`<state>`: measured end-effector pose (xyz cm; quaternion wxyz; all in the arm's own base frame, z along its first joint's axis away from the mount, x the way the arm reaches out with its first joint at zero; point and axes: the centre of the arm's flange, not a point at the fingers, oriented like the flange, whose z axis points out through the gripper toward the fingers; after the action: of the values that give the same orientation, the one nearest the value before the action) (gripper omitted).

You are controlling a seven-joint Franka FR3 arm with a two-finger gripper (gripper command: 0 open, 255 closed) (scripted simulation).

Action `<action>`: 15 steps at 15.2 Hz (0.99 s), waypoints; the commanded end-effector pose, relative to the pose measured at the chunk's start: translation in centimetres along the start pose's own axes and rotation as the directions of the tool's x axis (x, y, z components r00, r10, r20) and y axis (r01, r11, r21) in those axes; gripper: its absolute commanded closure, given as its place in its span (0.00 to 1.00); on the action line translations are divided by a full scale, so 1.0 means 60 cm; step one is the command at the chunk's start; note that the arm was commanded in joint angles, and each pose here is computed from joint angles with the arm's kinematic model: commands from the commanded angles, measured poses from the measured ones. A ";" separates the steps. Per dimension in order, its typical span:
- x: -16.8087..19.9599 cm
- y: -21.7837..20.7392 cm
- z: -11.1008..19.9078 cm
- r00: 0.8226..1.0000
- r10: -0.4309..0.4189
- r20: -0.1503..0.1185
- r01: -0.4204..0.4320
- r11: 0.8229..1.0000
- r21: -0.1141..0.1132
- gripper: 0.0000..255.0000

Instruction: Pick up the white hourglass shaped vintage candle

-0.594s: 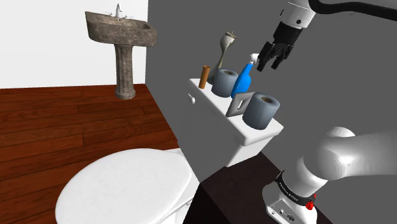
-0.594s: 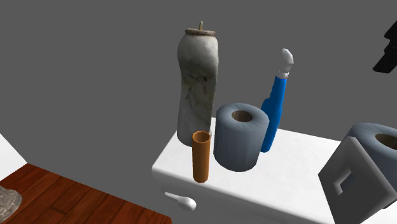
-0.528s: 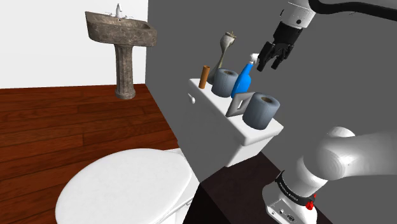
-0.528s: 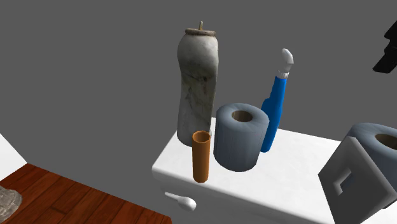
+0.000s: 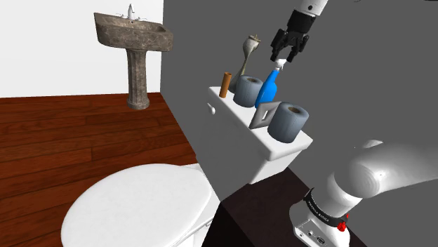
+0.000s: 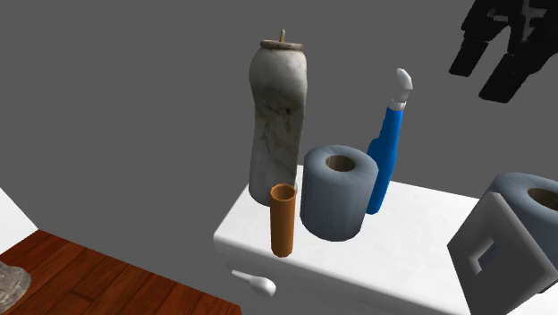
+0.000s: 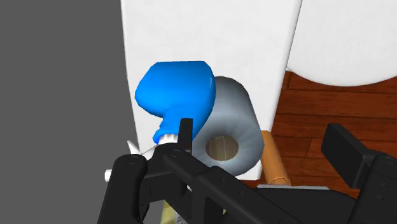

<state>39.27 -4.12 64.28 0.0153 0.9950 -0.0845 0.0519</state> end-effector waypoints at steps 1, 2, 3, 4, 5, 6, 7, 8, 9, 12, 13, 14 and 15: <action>0.047 0.010 -0.008 1.000 0.017 0.002 -0.017 1.000 0.014 0.00; 0.069 0.015 -0.011 1.000 0.026 0.004 -0.026 0.999 0.022 0.00; 0.090 0.020 -0.015 0.999 0.035 0.005 -0.035 0.999 0.029 0.00; 0.112 0.025 -0.018 0.999 0.043 0.006 -0.043 0.998 0.036 0.00; 0.134 0.031 -0.021 0.999 0.052 0.008 -0.052 0.998 0.043 0.00; 0.155 0.037 -0.024 0.998 0.060 0.010 -0.060 0.997 0.051 0.00; 0.177 0.043 -0.028 0.998 0.068 0.011 -0.069 0.996 0.058 0.00; 0.198 0.049 -0.031 0.997 0.077 0.013 -0.078 0.995 0.065 0.00; 0.220 0.055 -0.034 0.996 0.085 0.015 -0.086 0.994 0.072 0.00; 0.284 0.076 -0.042 0.994 0.110 0.020 -0.112 0.989 0.094 0.00; 0.305 0.083 -0.045 0.993 0.119 0.022 -0.120 0.988 0.101 0.00; 0.326 0.091 -0.048 0.992 0.127 0.024 -0.129 0.986 0.108 0.00; 0.347 0.098 -0.050 0.990 0.135 0.026 -0.138 0.984 0.115 0.00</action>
<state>57.39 -12.67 69.36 -0.0432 0.9871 -0.1459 0.0489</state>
